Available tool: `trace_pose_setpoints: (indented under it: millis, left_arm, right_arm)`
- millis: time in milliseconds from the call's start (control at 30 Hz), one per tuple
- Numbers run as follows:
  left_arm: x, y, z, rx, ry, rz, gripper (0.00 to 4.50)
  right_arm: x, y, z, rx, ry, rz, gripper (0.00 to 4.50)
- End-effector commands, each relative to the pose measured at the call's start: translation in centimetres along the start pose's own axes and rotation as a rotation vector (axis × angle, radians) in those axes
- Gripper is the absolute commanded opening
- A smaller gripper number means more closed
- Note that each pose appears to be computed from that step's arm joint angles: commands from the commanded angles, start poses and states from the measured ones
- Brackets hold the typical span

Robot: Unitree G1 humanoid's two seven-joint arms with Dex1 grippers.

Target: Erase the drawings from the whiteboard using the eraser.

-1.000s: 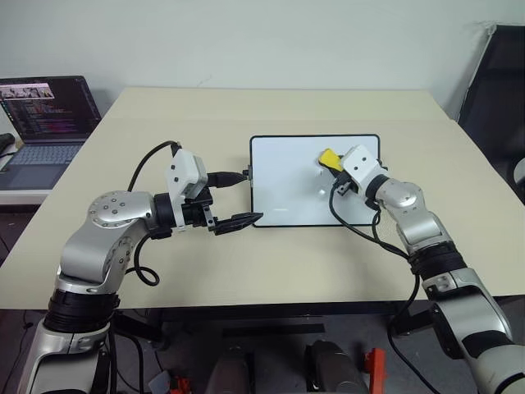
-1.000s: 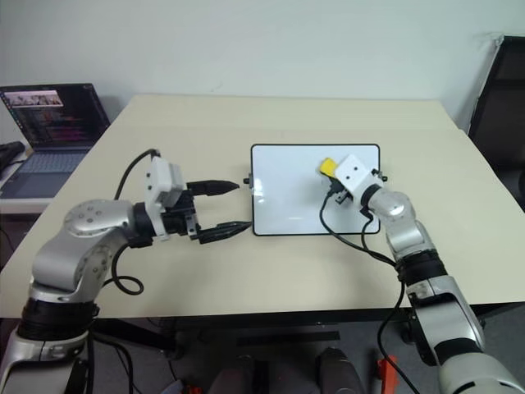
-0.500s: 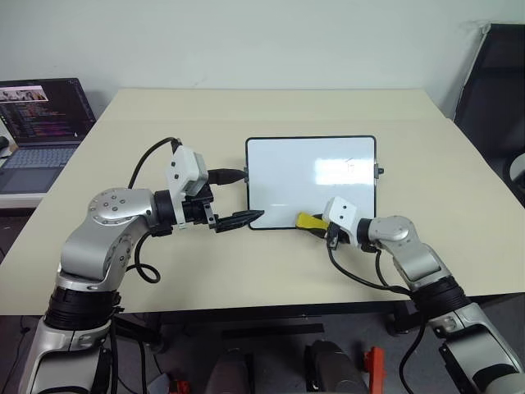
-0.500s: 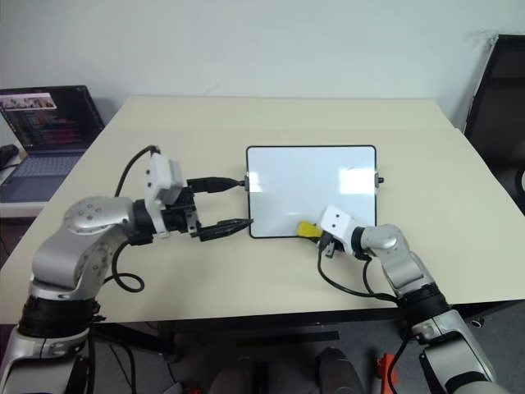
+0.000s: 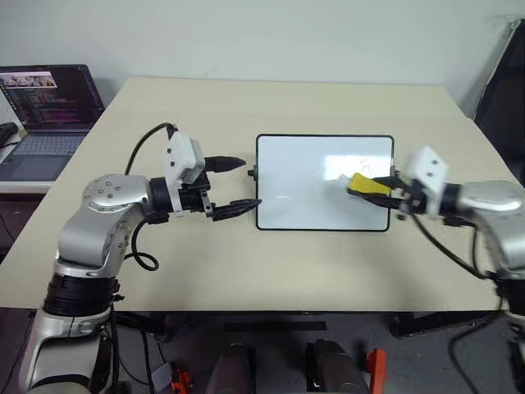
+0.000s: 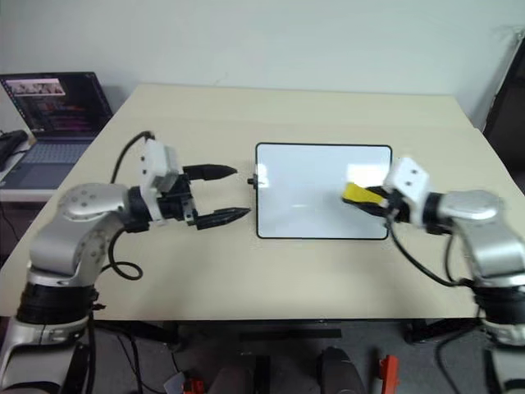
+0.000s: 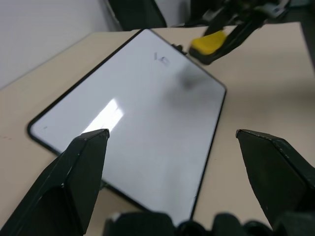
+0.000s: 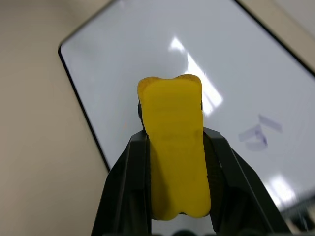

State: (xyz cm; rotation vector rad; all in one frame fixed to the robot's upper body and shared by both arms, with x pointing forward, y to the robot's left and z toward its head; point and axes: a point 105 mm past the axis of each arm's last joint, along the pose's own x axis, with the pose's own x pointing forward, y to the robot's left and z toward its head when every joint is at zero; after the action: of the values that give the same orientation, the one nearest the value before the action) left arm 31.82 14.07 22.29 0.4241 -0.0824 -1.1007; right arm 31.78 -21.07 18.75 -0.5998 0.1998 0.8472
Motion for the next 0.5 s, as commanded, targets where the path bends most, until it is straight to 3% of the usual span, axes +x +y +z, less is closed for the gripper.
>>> trace_pose_setpoints:
  millis: [33,267,500]
  left_arm:
    - [0.0,0.4,1.4,0.054,-0.039,0.004,4.5]
    - [0.3,0.8,1.9,0.069,-0.048,-0.003,4.5]
    - [0.1,0.9,2.3,0.082,-0.05,0.004,4.5]
  right_arm:
    - [-3.2,-1.8,0.2,-0.059,0.021,-0.088,1.01]
    - [-6.4,-5.0,2.1,-0.119,-0.053,-0.281,1.01]
    - [-6.3,-5.1,2.3,-0.123,-0.058,-0.282,1.01]
